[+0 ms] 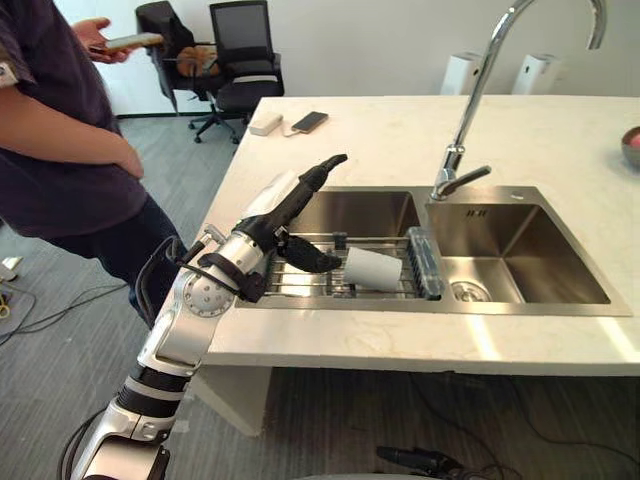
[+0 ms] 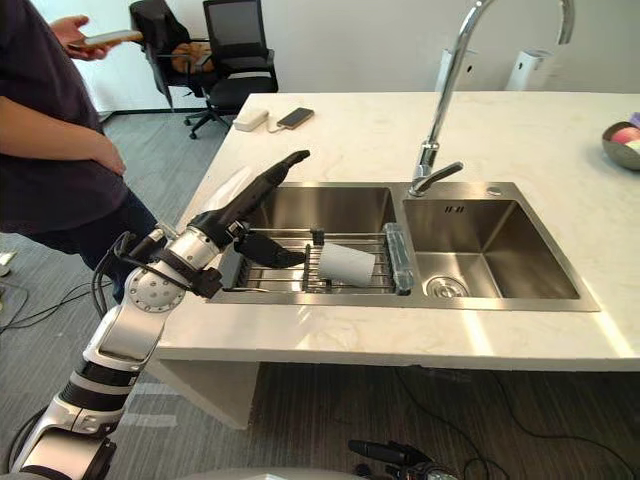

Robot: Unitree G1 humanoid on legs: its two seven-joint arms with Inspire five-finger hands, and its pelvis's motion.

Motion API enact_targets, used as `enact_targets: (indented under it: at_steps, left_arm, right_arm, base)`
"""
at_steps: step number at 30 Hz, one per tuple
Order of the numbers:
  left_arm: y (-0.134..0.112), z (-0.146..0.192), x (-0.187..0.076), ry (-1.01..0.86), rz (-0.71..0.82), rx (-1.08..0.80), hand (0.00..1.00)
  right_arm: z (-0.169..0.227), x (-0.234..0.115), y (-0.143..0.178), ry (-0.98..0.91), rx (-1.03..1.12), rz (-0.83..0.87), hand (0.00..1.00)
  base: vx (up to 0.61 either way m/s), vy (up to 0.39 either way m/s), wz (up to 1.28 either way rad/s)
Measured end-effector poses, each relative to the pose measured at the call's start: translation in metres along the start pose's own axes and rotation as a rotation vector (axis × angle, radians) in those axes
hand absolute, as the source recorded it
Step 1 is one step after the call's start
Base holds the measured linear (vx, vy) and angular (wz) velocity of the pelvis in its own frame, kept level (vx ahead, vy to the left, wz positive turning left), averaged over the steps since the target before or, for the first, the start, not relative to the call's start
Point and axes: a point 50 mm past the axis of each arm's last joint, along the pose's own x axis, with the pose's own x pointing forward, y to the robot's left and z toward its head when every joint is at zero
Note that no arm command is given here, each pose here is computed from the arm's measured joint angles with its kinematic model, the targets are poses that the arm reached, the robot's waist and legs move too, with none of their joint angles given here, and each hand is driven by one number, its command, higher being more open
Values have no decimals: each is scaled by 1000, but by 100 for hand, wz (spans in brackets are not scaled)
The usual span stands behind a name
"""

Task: Walk over to the sink, pick up the cup, carry it to the dishwasher, place the cup inside the dishwasher, then close the dishwasher door

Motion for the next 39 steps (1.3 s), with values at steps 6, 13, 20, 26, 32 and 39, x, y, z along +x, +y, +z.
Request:
enact_targets:
  at_steps: [6,13,20,26,32,39]
  left_arm:
    - [3,7,11,-55,-30,40,100]
    - [-9,-11,20,19,-74,50,100]
    - [-28,-9,27,11,-78,101,100]
    - [-38,-12,33,21,-92,177,100]
    - [-55,-10,38,14,-149,189,100]
    - [-62,-14,45,66,-170,191,100]
  right_arm:
    - [2,0,2,-14,22,5,100]
    - [4,-1,4,-35,52,10,100]
    - [4,-1,4,-41,75,17,100]
    - [7,-1,5,-53,76,23,100]
    - [9,-1,6,-60,74,26,100]
    - [11,-2,6,-69,70,30,100]
  base:
    - [-27,-1,-27]
    - [-28,1,-22]
    - [-25,-2,-7]
    - [-39,2,-12]
    - [-24,1,0]
    - [-28,0,-5]
